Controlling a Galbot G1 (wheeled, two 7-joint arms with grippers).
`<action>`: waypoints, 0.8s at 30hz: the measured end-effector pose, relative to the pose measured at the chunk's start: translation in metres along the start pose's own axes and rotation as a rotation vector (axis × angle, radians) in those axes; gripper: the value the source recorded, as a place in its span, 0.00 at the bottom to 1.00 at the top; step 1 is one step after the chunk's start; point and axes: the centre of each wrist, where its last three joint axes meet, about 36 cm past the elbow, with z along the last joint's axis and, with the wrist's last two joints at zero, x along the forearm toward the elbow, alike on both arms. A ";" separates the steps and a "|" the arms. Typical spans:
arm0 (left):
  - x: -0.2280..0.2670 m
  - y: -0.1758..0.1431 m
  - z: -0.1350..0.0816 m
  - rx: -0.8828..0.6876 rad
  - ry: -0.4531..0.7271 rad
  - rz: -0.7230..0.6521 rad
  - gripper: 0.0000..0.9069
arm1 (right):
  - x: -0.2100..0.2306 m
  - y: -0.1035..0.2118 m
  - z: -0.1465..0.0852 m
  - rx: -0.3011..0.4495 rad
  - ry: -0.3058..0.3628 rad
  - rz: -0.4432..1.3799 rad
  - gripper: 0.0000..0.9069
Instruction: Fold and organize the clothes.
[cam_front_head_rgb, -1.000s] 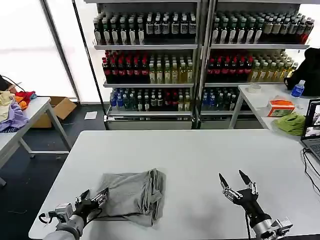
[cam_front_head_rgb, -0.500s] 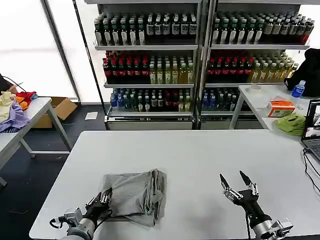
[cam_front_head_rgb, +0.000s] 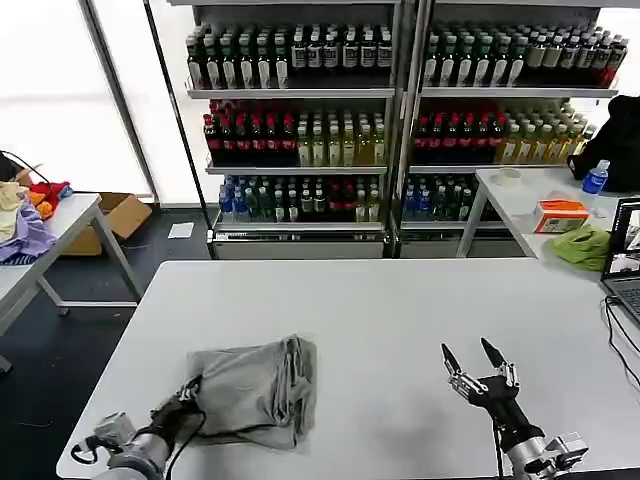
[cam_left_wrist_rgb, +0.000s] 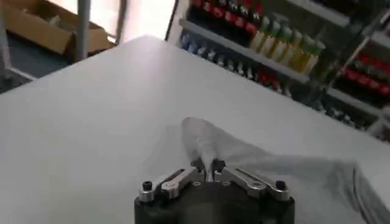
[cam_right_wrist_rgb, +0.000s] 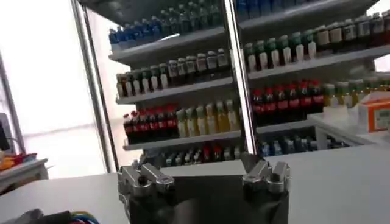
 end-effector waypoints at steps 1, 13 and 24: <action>0.002 0.006 -0.005 0.028 -0.005 -0.004 0.01 | 0.000 -0.001 0.000 -0.001 0.000 0.002 1.00; 0.043 0.098 -0.097 0.086 -0.143 -0.121 0.01 | -0.002 -0.001 0.000 -0.007 -0.008 0.003 1.00; 0.067 0.056 -0.143 -0.016 -0.226 -0.042 0.01 | 0.002 -0.006 -0.001 -0.002 -0.015 0.020 1.00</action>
